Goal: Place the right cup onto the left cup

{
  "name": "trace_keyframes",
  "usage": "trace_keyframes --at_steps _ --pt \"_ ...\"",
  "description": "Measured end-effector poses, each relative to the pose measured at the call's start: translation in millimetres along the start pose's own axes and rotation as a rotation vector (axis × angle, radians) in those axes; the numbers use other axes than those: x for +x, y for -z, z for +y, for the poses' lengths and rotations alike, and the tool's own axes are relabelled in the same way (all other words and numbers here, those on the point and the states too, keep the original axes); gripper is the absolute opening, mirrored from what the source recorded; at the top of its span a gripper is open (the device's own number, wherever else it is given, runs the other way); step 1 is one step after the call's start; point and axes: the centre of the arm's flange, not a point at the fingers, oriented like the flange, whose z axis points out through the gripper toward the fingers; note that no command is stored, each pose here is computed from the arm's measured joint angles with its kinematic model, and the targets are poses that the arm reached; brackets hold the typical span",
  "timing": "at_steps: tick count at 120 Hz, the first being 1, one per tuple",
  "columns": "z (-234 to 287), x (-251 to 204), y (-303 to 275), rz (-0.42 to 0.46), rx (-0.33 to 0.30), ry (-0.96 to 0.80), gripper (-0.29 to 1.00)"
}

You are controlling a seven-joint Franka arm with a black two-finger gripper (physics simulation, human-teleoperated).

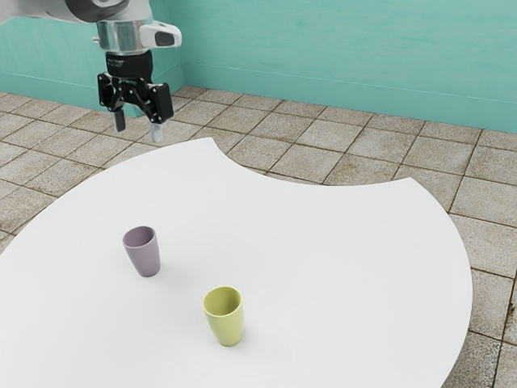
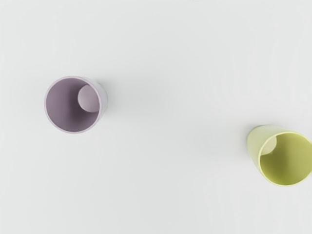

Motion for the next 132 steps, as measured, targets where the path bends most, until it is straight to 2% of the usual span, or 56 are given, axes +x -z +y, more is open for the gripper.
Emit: trace_keyframes --at_steps 18,59,100,132 --pt "4.3 3.2 -12.0 -0.004 -0.005 -0.009 0.70" --pt "78.8 7.1 -97.9 -0.070 0.013 -0.125 0.70" --pt "82.6 10.0 -170.5 -0.083 0.003 -0.108 0.70" --pt "105.6 2.6 -233.8 -0.075 -0.009 -0.130 0.70"
